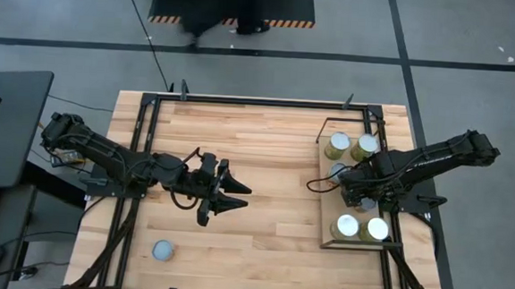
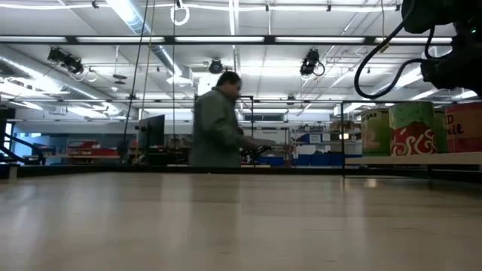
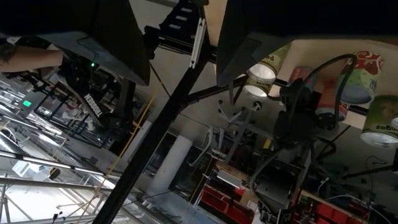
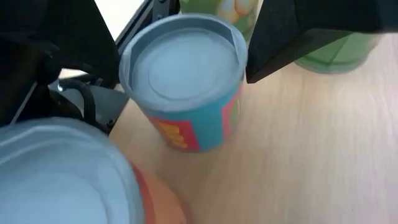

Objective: Pick and place cans onto a shelf
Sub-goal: Put the canned corn on the shelf

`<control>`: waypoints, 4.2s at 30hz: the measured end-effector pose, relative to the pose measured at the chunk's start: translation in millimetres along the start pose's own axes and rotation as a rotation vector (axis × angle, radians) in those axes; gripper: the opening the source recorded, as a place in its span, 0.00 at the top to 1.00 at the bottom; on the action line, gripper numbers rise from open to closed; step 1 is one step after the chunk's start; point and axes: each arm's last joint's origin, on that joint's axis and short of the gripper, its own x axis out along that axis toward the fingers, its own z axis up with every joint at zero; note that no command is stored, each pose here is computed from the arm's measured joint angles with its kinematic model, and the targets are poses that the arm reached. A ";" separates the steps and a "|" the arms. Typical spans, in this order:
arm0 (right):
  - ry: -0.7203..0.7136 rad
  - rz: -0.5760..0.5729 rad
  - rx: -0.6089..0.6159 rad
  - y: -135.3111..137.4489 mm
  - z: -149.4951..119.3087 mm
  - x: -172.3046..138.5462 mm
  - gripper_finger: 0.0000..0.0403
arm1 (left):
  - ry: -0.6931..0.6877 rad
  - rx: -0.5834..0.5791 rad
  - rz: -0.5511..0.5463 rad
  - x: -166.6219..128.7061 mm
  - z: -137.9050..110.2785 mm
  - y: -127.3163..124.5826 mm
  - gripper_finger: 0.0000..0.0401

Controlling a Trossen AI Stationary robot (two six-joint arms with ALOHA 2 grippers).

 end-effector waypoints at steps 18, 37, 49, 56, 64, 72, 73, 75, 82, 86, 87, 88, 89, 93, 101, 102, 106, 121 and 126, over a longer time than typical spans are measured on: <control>-0.020 0.005 0.011 0.5 0.7 0.5 0.25 | 0.001 -0.003 -0.001 0.0 -0.1 -0.2 0.52; 0.015 0.000 -0.005 0.6 -4.8 1.2 0.26 | 0.000 -0.003 -0.001 -0.1 -0.1 -0.1 0.52; -0.007 -0.006 -0.002 0.1 -4.2 1.2 0.24 | 0.001 -0.004 -0.001 0.0 -0.2 0.0 0.52; -0.015 -0.032 -0.004 -3.6 -5.4 -5.8 0.17 | 0.020 -0.003 -0.036 -0.1 -0.7 -1.1 0.52; -0.017 -0.020 -0.019 -2.9 -6.4 -11.8 0.15 | 0.023 -0.004 -0.041 -0.1 -0.8 -1.3 0.52; -0.014 0.014 -0.010 0.4 -6.4 -11.8 0.15 | 0.024 -0.005 -0.043 -0.3 -1.1 -1.9 0.52; -0.015 0.040 -0.017 2.9 -6.6 -11.8 0.15 | 0.023 -0.005 -0.043 -0.3 -1.0 -1.9 0.52; -0.017 0.082 -0.029 7.3 -7.4 -11.9 0.17 | 0.023 -0.006 -0.043 -0.3 -1.0 -1.9 0.52; -0.030 0.042 -0.006 4.7 -10.0 -10.7 0.29 | 0.023 -0.005 -0.043 -0.4 -0.8 -2.0 0.52; -0.031 0.067 -0.011 7.3 -10.5 -9.3 0.38 | 0.023 -0.003 -0.043 -0.4 -0.8 -2.0 0.52; -0.031 0.075 -0.005 8.2 -10.0 -6.9 0.39 | 0.023 -0.003 -0.043 -0.4 -0.8 -2.0 0.52; -0.033 0.069 0.002 7.9 -9.5 -4.2 0.40 | 0.023 -0.004 -0.043 -0.4 -0.8 -2.0 0.52; -0.032 0.059 0.008 6.9 -9.0 -1.5 0.41 | 0.023 -0.004 -0.043 -0.4 -0.8 -2.0 0.52; -0.036 0.058 0.025 6.7 -8.5 0.5 0.41 | 0.023 -0.003 -0.043 -0.4 -0.9 -2.0 0.52; 0.024 0.080 -0.007 8.9 -10.2 0.7 0.41 | 0.022 -0.004 -0.043 -0.5 -0.7 -2.0 0.52; 0.033 0.087 -0.009 9.6 -10.4 0.8 0.41 | 0.023 -0.004 -0.043 -0.5 -0.8 -2.0 0.52; 0.036 0.103 -0.015 11.1 -10.6 0.6 0.41 | 0.022 -0.004 -0.043 -0.5 -0.7 -2.0 0.52; -0.002 0.100 -0.012 10.9 -9.5 0.6 0.41 | 0.023 -0.005 -0.043 -0.5 -0.8 -2.0 0.52; -0.031 0.111 -0.014 11.9 -10.0 -7.0 0.41 | 0.022 -0.004 -0.043 -0.5 -0.7 -2.0 0.52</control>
